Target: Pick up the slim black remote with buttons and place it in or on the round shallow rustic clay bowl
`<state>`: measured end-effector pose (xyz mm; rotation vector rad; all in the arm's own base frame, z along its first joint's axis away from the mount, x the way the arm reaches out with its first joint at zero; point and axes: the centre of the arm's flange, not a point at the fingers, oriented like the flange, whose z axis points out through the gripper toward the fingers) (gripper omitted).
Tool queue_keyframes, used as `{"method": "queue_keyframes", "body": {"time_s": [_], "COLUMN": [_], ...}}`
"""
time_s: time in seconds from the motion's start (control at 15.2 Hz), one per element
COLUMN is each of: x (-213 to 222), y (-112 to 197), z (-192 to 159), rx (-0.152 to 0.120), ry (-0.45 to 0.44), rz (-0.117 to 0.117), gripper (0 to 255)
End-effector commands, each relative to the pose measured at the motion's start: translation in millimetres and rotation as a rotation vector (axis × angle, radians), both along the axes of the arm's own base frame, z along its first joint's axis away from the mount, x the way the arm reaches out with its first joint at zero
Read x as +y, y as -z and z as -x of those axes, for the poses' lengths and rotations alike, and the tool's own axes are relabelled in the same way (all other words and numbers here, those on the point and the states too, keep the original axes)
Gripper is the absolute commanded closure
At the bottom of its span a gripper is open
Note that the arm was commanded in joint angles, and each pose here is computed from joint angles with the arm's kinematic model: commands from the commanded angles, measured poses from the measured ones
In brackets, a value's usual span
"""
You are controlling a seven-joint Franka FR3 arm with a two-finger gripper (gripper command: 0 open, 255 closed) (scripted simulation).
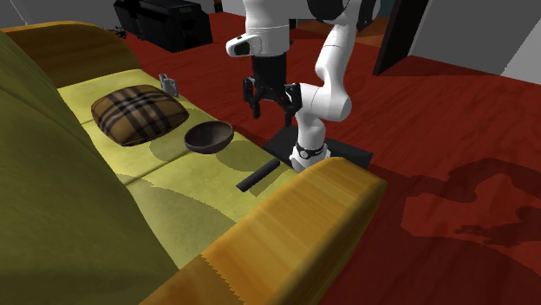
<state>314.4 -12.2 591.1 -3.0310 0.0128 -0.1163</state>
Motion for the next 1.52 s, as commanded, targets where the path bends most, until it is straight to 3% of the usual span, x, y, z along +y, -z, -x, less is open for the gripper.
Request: {"method": "queue_keyframes", "body": {"time_s": [0.0, 1.25, 1.45], "x": [0.0, -72.2, -73.4], "y": [0.0, 229.7, 246.7], "z": [0.0, 47.6, 49.5], "rx": [0.000, 0.096, 0.098], "ry": [0.000, 0.269, 0.277], "rz": [0.000, 0.026, 0.026], "gripper": [0, 0, 0]}}
